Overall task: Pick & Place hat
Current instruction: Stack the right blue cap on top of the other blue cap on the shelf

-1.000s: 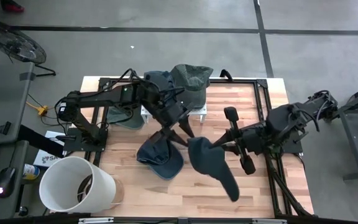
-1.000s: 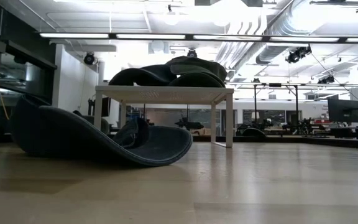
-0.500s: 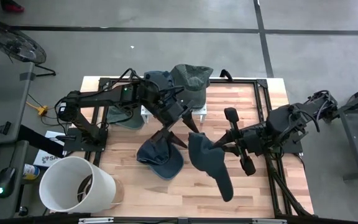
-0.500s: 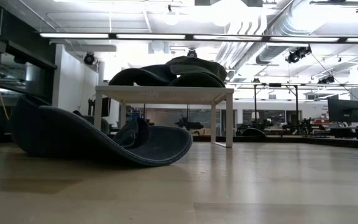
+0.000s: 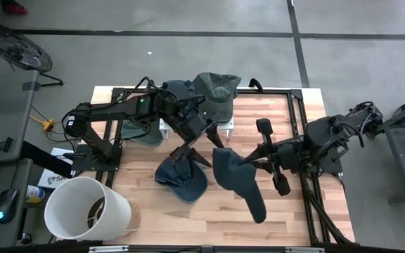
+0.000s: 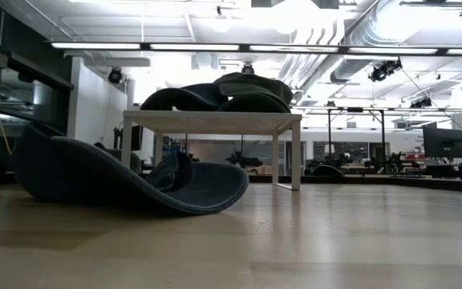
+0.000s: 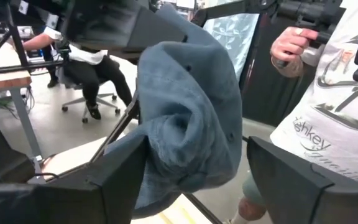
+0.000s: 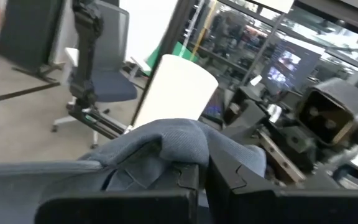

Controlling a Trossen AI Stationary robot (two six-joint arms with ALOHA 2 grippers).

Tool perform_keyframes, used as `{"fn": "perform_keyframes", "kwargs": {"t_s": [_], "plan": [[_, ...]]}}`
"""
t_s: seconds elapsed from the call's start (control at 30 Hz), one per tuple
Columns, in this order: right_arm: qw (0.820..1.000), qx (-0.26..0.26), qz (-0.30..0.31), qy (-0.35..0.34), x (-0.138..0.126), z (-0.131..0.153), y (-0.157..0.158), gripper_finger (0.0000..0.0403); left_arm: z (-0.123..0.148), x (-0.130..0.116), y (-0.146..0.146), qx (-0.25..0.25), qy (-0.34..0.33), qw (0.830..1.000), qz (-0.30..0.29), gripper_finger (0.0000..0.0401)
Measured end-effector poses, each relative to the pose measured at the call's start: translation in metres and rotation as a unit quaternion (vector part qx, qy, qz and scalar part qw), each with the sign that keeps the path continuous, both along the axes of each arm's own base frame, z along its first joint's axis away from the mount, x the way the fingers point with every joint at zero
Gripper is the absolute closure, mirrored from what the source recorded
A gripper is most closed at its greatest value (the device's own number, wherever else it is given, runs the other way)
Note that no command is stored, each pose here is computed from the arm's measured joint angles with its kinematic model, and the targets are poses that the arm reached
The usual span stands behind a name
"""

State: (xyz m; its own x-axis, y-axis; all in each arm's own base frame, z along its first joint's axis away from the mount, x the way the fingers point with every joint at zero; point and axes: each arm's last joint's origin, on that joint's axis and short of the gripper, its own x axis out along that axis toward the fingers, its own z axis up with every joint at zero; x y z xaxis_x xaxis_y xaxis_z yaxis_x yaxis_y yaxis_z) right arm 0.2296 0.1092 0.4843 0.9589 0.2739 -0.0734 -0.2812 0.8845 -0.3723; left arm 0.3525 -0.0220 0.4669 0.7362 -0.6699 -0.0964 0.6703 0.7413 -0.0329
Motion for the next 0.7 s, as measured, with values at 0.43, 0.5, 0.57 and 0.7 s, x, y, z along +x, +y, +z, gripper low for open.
{"fn": "perform_keyframes", "kwargs": {"t_s": [0.43, 0.5, 0.57, 0.7], "plan": [[0.999, -0.002, -0.035, -0.001, -0.0011, 0.0006, -0.0028, 0.0403, -0.0024, 0.0001, 0.0002, 0.003, 0.012, 1.000, 0.011, 0.0261], [0.999, -0.001, -0.036, -0.001, -0.0021, 0.0010, -0.0033, 0.0403, -0.0025, 0.0001, 0.0005, 0.003, 0.013, 1.000, 0.011, 0.0293], [0.999, 0.000, -0.037, -0.002, -0.0035, 0.0020, -0.0041, 0.0403, -0.0029, 0.0000, 0.0007, 0.003, 0.015, 1.000, 0.011, 0.0331], [0.999, 0.005, -0.038, -0.003, -0.0049, 0.0030, -0.0049, 0.0403, -0.0062, 0.0001, 0.0016, 0.006, 0.033, 0.999, 0.029, 0.0365]]}}
